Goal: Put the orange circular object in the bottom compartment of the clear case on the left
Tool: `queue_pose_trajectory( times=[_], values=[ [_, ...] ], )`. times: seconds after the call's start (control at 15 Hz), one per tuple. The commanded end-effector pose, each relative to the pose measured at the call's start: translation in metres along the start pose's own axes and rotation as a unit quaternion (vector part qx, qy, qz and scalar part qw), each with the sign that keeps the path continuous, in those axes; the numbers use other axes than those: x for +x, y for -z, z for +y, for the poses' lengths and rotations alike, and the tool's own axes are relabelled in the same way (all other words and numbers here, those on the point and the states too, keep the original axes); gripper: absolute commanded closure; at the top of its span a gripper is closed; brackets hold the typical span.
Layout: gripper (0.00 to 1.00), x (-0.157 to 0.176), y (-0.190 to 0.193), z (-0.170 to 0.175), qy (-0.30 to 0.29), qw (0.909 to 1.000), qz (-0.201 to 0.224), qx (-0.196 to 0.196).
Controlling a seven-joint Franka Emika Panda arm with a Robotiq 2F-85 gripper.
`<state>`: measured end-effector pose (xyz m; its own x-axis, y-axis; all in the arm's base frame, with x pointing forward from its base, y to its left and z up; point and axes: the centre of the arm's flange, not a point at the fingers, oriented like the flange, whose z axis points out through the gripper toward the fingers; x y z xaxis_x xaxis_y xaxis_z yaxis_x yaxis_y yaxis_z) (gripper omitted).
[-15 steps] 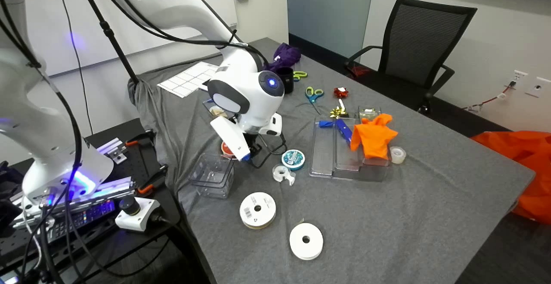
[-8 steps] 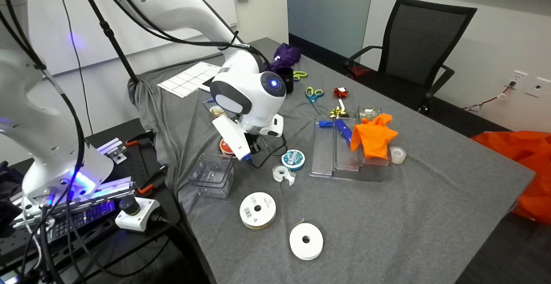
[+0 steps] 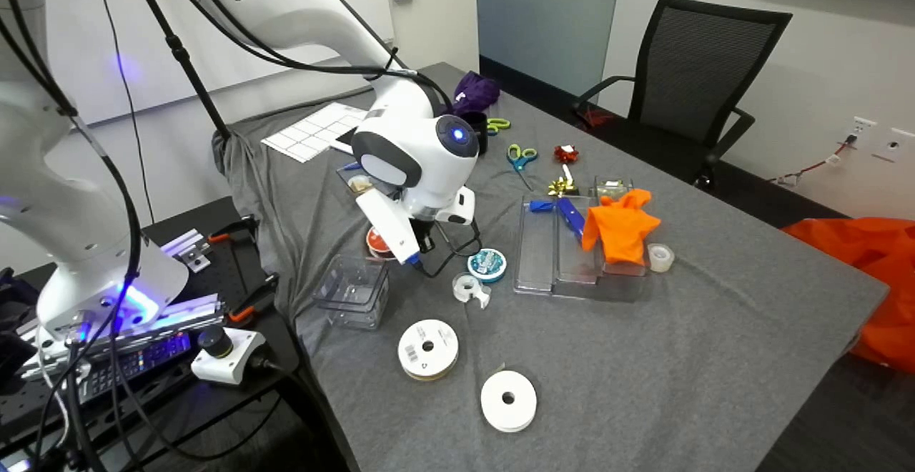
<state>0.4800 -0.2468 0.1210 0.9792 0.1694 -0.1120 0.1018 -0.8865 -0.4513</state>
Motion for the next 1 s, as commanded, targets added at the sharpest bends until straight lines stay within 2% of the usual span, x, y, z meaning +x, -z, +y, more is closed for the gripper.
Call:
queue_pose_trajectory(
  times=[0.0,0.47,0.93],
  values=[
    [0.99,-0.002,-0.005,0.004,-0.002,1.0000,0.000,0.002],
    [0.99,-0.026,0.016,-0.012,0.028,0.9991,-0.003,0.031],
    [0.99,-0.046,0.042,-0.024,0.047,0.9958,-0.002,0.079]
  ],
)
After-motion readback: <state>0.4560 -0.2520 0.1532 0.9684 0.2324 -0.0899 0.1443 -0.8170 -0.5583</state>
